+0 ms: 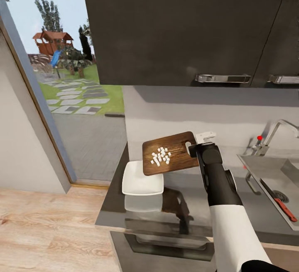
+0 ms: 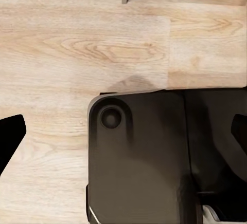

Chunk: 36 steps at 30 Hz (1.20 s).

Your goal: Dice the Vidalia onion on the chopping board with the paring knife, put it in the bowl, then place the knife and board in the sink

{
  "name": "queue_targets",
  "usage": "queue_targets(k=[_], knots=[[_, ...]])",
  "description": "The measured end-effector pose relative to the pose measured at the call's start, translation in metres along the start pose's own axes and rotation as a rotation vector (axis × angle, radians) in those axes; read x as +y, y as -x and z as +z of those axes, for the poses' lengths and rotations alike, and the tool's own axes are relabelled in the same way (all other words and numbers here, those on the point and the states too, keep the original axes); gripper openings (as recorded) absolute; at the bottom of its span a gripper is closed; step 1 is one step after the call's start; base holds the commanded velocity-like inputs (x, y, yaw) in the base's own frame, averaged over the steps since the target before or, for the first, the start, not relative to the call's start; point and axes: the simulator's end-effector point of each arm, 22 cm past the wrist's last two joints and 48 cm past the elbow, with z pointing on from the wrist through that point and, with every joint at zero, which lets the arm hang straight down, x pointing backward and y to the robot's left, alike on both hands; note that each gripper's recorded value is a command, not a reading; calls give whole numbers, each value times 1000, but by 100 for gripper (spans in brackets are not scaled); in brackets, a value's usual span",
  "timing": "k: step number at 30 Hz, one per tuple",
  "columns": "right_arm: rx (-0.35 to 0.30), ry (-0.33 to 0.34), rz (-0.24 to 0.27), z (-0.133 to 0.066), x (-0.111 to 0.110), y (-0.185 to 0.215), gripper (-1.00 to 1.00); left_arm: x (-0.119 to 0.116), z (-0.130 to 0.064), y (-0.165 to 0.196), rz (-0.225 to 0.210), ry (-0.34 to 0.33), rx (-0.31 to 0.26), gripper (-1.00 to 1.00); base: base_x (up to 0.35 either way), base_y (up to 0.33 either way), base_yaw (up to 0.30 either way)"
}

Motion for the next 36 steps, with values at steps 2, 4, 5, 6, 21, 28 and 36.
queue_targets(k=[2,4,5,6,21,28,36], knots=[[-14,8,-22,-4,7,6,-100,0,0,1,0,0,-3,100,0,0,0],[-24,16,-39,-7,14,10,-100,0,1,2,0,0,-6,100,0,0,0],[-28,15,-43,-8,14,12,-100,0,1,3,0,0,-8,100,0,0,0],[-31,11,-47,-9,14,13,-100,0,1,3,0,0,-9,100,0,0,0],[-54,-1,-87,-20,21,24,-100,0,4,11,1,1,-33,100,0,0,0],[-64,-1,-88,-25,20,28,-100,1,5,15,2,2,-45,100,0,13,0],[-76,-5,-86,-31,17,34,-100,1,7,19,1,2,-58,100,0,1,0]])
